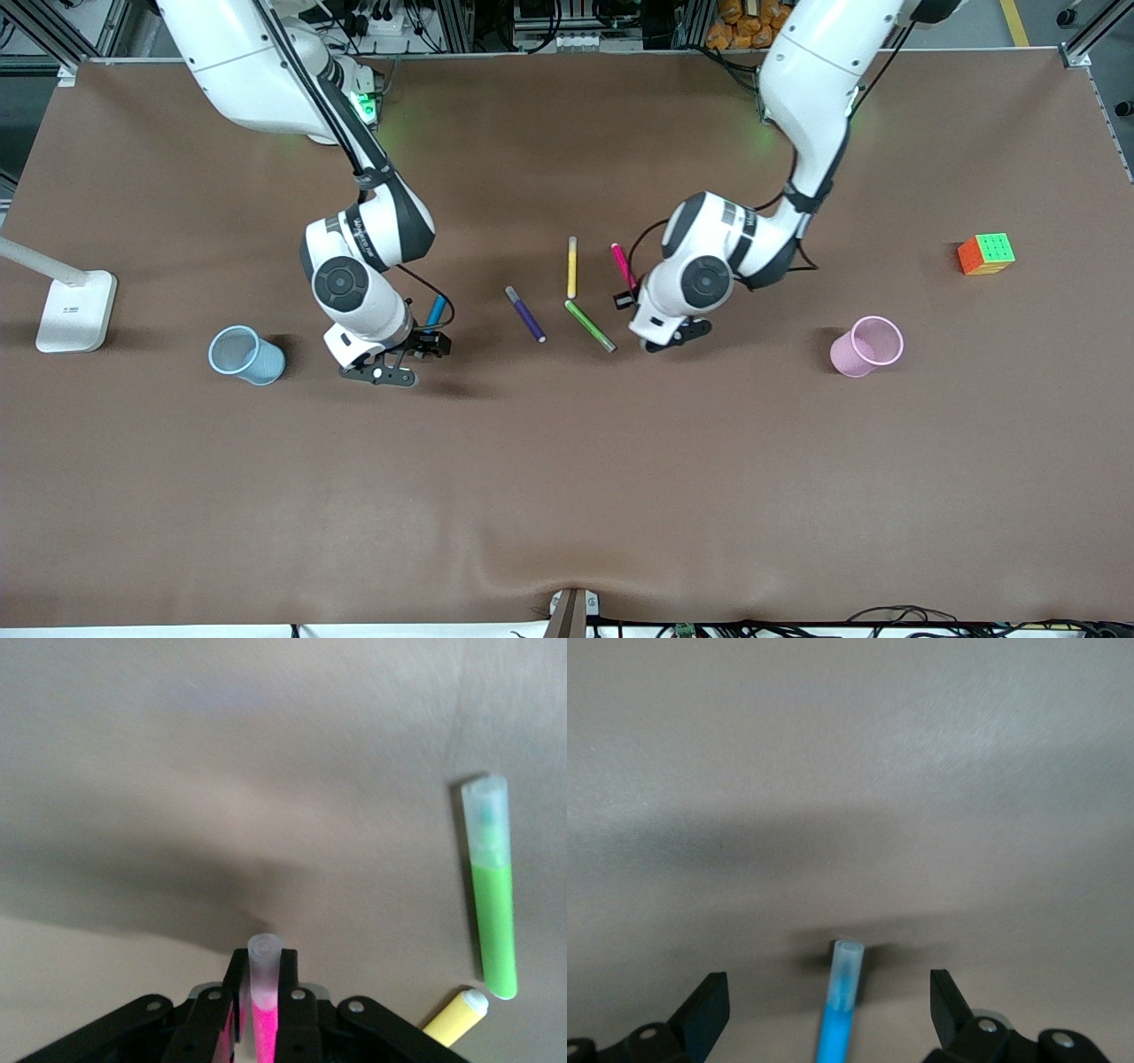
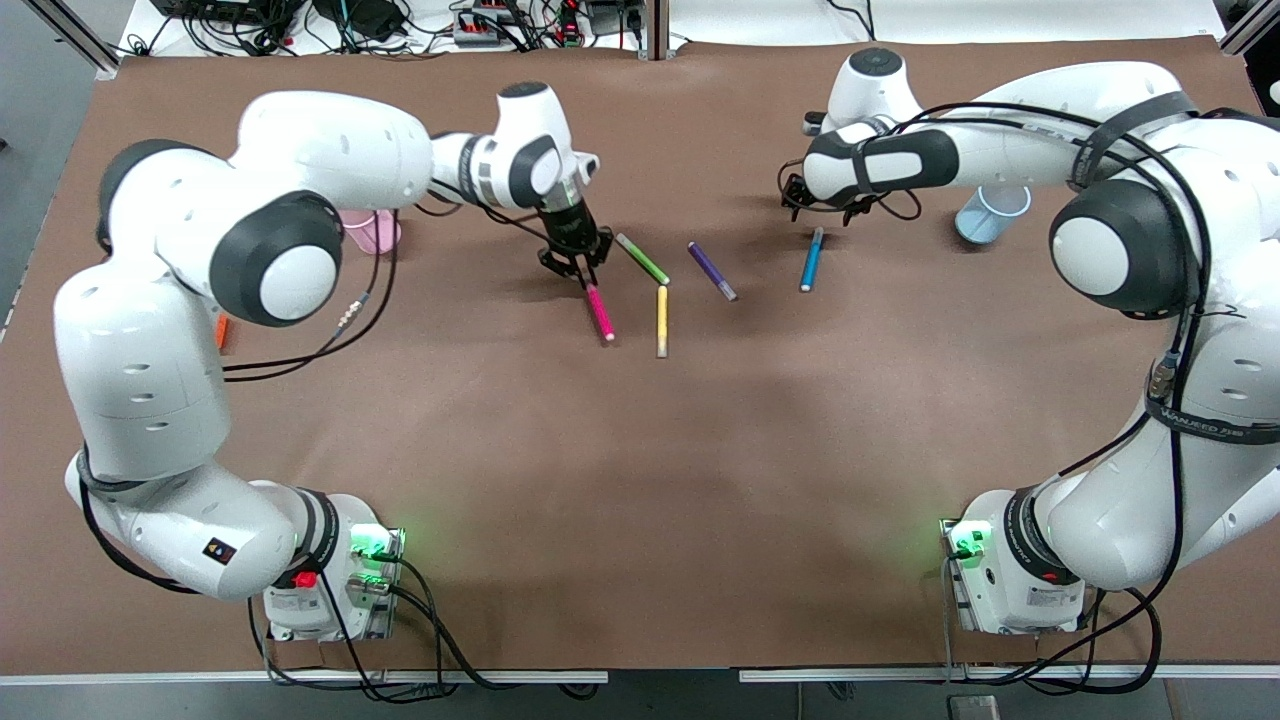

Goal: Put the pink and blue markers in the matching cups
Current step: 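Grasp the pink marker with the left gripper while the right gripper grasps the blue marker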

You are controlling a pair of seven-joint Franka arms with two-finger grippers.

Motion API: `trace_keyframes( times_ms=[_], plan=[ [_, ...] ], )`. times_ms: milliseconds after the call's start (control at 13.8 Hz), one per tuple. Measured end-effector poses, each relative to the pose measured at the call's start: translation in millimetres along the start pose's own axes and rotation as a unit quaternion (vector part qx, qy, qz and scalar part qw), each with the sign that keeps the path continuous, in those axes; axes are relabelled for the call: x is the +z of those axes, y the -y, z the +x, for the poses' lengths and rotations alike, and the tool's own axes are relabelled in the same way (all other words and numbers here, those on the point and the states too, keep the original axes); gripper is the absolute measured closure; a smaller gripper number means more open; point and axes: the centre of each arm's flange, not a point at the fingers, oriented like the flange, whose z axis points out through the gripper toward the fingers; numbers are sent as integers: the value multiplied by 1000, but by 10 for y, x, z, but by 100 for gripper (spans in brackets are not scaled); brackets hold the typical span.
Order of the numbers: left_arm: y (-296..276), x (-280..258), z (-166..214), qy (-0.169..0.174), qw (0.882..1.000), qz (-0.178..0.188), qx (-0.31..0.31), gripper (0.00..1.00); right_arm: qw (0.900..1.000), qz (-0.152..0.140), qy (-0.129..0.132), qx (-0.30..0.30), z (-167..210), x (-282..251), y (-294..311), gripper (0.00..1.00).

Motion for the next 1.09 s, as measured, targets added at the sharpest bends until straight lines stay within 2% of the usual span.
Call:
trace_keyframes(
  times_ms=[291,509,655,873,1091],
  plan=[
    [213,-446,210,5,1000,-3,-18,84,1000,-5,5,10,-92,195,106,0],
    [377,-790,407,-18,1000,18,-11,84,1000,-7,6,14,-76,214,71,0],
    [465,-998,506,-44,999,31,0,84,1000,-8,7,15,-74,225,54,17],
    [572,-1290,619,-79,996,50,10,84,1000,-9,8,16,-81,237,41,52],
    [683,-1528,695,-132,986,92,34,84,1000,-8,6,15,-81,215,55,83]
  ],
)
